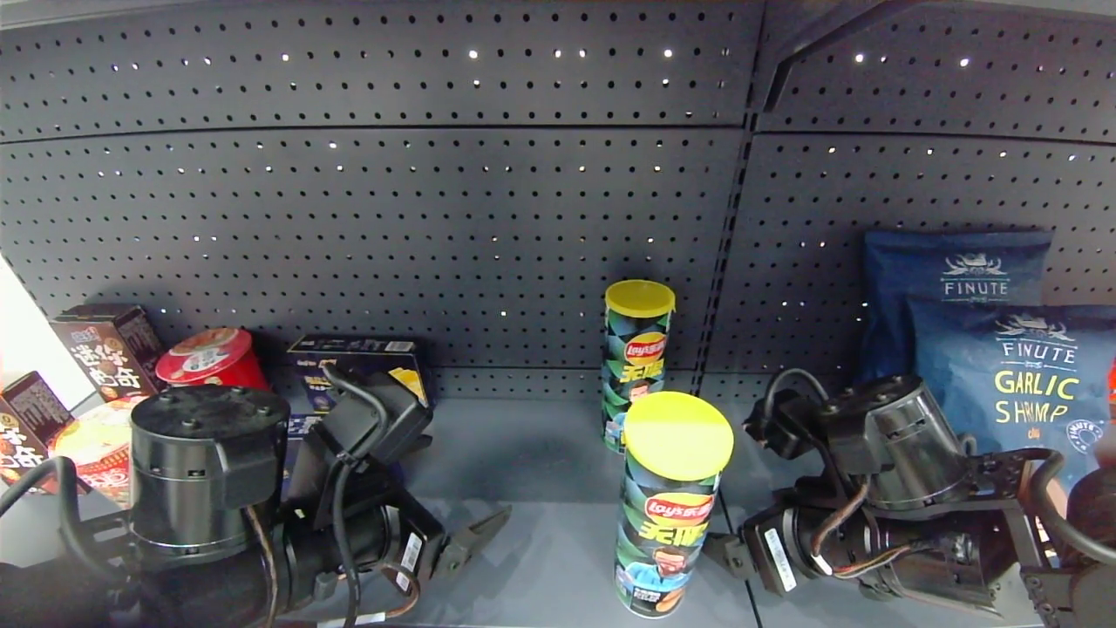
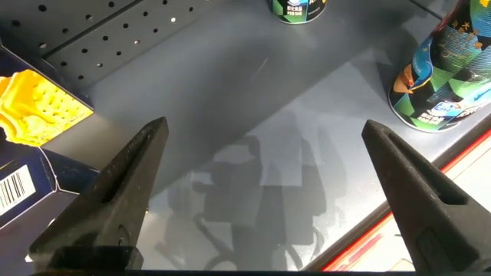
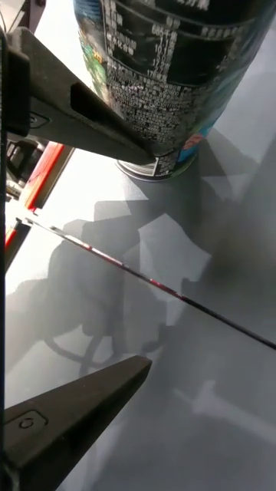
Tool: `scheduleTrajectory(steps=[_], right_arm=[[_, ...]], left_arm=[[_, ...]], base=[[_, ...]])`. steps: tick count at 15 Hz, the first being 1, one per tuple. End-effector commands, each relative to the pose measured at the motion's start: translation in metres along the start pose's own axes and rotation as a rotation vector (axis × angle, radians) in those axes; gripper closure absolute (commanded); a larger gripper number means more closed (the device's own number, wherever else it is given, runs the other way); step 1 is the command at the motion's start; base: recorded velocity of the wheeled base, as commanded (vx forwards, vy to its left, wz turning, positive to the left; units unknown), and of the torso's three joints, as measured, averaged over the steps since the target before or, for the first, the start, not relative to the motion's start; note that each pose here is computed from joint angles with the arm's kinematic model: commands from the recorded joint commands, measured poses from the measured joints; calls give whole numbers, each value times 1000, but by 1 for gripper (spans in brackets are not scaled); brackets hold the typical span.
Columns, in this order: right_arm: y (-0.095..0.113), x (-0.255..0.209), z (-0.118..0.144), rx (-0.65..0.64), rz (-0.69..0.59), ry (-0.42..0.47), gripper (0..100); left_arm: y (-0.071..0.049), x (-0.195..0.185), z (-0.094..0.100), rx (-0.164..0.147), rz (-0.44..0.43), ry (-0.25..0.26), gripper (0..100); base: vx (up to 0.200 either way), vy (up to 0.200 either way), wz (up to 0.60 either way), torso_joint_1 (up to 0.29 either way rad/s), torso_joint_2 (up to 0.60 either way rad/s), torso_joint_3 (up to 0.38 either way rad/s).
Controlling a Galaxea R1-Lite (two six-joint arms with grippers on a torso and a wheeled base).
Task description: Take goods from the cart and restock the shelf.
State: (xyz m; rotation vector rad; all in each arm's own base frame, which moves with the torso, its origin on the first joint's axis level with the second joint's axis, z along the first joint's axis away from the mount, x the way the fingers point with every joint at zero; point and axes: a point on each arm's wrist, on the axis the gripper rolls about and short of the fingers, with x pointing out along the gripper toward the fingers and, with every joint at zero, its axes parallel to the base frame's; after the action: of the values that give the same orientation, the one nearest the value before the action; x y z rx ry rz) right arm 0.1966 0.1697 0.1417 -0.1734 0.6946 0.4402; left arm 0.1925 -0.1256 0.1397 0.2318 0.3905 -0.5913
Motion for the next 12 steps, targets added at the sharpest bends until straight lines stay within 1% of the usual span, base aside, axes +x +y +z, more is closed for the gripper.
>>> scheduleTrajectory(steps=[1, 12], right_arm=[[1, -1, 1, -1, 4, -6, 0], [2, 2, -1, -5, 3, 6, 0]], left_arm=[[0, 0, 0, 0, 0, 1, 0], [0, 2, -1, 0, -1, 9, 0]], base=[[0, 0, 0, 0, 0, 0], [0, 0, 0, 0, 0, 0]])
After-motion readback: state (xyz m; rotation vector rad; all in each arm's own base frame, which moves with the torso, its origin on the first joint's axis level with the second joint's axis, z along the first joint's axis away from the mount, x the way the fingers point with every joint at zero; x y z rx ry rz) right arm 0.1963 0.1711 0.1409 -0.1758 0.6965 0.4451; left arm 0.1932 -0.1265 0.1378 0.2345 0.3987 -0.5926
